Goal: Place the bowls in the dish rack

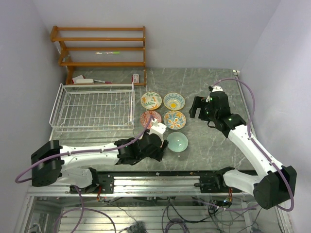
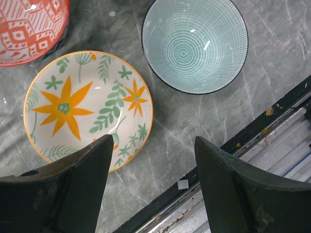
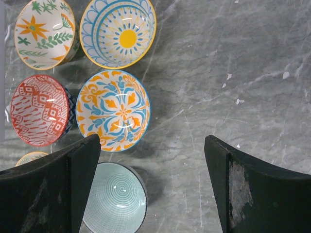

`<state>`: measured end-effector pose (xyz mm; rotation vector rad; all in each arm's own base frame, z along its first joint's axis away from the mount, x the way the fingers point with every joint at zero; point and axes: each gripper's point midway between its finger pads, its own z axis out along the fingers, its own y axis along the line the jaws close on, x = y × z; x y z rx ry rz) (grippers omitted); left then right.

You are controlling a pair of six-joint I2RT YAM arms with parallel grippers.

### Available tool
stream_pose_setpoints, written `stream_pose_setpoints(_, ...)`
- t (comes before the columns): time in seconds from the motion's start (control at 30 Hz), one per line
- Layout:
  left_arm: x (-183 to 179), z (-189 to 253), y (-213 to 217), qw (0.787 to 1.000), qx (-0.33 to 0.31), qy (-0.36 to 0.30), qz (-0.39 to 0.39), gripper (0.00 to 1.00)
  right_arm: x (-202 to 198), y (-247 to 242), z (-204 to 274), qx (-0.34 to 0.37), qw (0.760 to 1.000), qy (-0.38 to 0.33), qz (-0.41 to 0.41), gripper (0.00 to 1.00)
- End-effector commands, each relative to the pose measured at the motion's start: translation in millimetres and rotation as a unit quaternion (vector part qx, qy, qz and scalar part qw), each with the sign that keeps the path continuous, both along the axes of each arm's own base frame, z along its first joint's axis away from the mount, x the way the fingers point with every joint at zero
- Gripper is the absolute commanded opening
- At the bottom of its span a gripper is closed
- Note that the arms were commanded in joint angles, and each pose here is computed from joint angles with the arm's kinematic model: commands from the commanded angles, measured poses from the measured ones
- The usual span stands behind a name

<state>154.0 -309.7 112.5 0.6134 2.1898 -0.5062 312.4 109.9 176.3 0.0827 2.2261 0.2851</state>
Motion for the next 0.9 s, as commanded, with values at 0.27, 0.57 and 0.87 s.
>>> stream_pose_setpoints(0.27, 9.6, -24.4, -26.5, 0.999, 0.037, -0.022, -0.033, 0.74, 2.2, -5.6, -7.4, 0.004, 1.0, 0.001, 0.005, 0.88)
stream_pose_setpoints(0.57, 22.2, -39.7, -19.0, 0.997, 0.068, -0.041, -0.002, 0.51, 2.3, -7.1, -13.0, 0.01, 1.0, 0.004, 0.006, 0.88)
stream_pose_setpoints(0.87, 22.2, -62.0, -20.9, 0.995, 0.096, -0.031, -0.005, 0.45, 2.3, -9.3, -13.9, 0.008, 1.0, 0.004, 0.004, 0.88)
